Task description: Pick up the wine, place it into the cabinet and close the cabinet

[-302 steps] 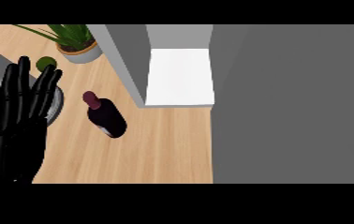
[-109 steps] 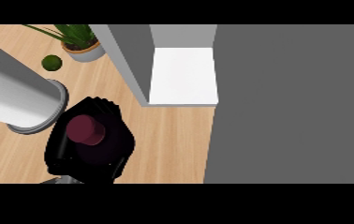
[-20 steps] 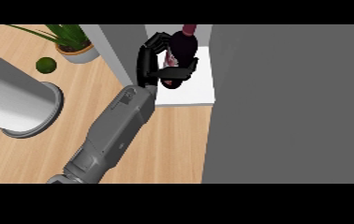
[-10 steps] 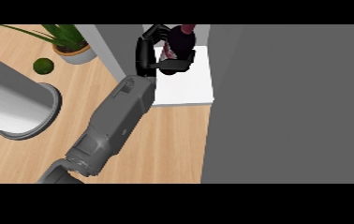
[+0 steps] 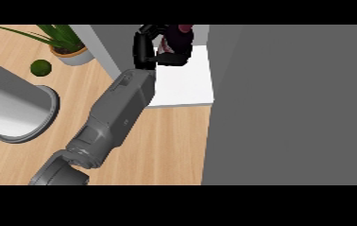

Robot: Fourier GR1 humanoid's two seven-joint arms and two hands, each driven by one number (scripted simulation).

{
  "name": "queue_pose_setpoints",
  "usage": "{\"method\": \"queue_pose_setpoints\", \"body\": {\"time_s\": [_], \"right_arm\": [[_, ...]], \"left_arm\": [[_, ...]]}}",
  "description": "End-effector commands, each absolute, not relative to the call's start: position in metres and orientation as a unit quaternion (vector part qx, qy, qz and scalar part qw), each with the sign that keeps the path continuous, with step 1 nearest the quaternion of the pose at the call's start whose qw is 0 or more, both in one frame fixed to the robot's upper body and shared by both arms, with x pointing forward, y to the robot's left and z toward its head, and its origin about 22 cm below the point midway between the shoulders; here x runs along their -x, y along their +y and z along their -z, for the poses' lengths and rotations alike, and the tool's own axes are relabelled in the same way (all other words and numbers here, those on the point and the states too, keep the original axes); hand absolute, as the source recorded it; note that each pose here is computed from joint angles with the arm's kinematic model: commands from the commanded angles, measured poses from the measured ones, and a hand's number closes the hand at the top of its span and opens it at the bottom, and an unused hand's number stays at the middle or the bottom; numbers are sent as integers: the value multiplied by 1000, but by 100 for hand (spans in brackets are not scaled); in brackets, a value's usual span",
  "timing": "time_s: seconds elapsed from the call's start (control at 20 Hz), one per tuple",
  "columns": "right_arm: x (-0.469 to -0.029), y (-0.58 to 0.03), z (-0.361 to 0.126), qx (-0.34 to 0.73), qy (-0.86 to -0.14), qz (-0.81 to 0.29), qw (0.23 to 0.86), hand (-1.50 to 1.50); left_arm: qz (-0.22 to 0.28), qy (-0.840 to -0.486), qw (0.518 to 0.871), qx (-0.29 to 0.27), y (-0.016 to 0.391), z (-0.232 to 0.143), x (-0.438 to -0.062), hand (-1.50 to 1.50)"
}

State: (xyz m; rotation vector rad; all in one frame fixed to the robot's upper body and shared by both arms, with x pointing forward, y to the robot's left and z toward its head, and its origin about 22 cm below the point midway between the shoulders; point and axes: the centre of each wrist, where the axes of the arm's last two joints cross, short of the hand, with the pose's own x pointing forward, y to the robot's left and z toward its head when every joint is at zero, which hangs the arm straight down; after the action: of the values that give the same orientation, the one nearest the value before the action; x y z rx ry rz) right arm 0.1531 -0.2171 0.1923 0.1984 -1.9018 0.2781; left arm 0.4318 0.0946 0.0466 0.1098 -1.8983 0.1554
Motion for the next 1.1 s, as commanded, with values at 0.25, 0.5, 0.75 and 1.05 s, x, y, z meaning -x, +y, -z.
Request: {"method": "queue_pose_setpoints", "body": {"time_s": [0.25, 0.5, 0.75, 1.05], "right_arm": [[-143, -217, -205, -111, -814, -112, 559, -150], [-153, -211, -201, -117, -818, -115, 552, -150], [-145, -212, -195, -114, -814, -124, 556, -150], [-147, -208, -200, -114, -819, -123, 549, -150]], "left_arm": [[-116, -791, 600, -30, 112, -40, -436, 150], [-117, -789, 601, -46, 101, -34, -432, 150], [-105, -791, 598, -68, 101, -48, -439, 150], [-87, -784, 605, -105, 107, -18, -426, -150]]}}
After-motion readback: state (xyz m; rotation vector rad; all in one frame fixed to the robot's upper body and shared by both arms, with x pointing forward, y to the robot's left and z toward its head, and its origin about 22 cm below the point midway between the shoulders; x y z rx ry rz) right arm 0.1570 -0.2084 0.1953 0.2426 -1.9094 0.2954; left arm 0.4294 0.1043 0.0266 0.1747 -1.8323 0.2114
